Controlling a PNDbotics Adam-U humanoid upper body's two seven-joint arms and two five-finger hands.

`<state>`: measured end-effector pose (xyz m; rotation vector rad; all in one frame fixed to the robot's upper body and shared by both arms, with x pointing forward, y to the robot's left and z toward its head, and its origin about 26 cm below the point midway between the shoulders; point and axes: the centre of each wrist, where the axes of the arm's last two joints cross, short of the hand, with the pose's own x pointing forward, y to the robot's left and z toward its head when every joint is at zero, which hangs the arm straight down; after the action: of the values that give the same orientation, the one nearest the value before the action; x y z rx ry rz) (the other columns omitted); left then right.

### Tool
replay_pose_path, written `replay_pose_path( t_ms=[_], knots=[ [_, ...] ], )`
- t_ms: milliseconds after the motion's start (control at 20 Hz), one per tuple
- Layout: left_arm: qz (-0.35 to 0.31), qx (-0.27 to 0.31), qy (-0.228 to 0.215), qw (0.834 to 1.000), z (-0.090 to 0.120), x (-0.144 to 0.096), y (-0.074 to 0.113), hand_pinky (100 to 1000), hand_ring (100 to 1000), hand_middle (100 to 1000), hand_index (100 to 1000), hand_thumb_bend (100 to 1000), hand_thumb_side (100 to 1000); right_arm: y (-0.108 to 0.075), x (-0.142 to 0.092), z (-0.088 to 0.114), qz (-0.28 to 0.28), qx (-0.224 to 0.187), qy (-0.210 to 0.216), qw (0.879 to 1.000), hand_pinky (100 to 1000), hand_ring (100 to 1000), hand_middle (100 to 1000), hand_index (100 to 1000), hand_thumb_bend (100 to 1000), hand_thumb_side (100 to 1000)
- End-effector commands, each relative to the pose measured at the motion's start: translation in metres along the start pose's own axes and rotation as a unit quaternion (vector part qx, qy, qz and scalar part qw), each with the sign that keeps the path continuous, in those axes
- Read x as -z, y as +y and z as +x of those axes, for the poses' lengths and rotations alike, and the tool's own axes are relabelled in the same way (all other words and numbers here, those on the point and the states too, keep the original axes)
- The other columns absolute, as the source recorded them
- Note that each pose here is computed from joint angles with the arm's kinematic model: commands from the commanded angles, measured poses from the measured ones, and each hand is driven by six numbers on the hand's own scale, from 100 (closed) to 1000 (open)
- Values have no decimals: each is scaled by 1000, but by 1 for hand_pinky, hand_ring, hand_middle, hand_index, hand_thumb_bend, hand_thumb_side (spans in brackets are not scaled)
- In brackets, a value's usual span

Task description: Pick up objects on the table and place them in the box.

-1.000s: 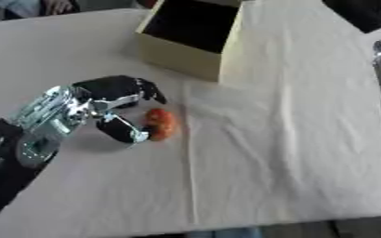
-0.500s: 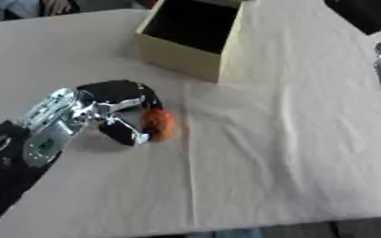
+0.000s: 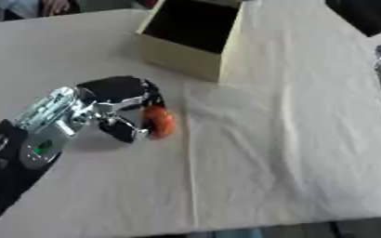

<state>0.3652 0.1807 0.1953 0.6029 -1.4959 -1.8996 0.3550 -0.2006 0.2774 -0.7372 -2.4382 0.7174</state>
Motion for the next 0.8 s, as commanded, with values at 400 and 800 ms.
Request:
replay_pose_path(
  t_ms=[400,800],
  knots=[
    [107,21,11,994,3,-47,65,402,607,626,724,100,181,-8,5,5,-13,-5,-14,1000,826,765,583,796,100,724],
    [230,63,34,970,-19,-72,131,370,571,617,717,100,196,-10,13,13,-15,-3,-32,999,826,765,583,796,100,723]
  ],
)
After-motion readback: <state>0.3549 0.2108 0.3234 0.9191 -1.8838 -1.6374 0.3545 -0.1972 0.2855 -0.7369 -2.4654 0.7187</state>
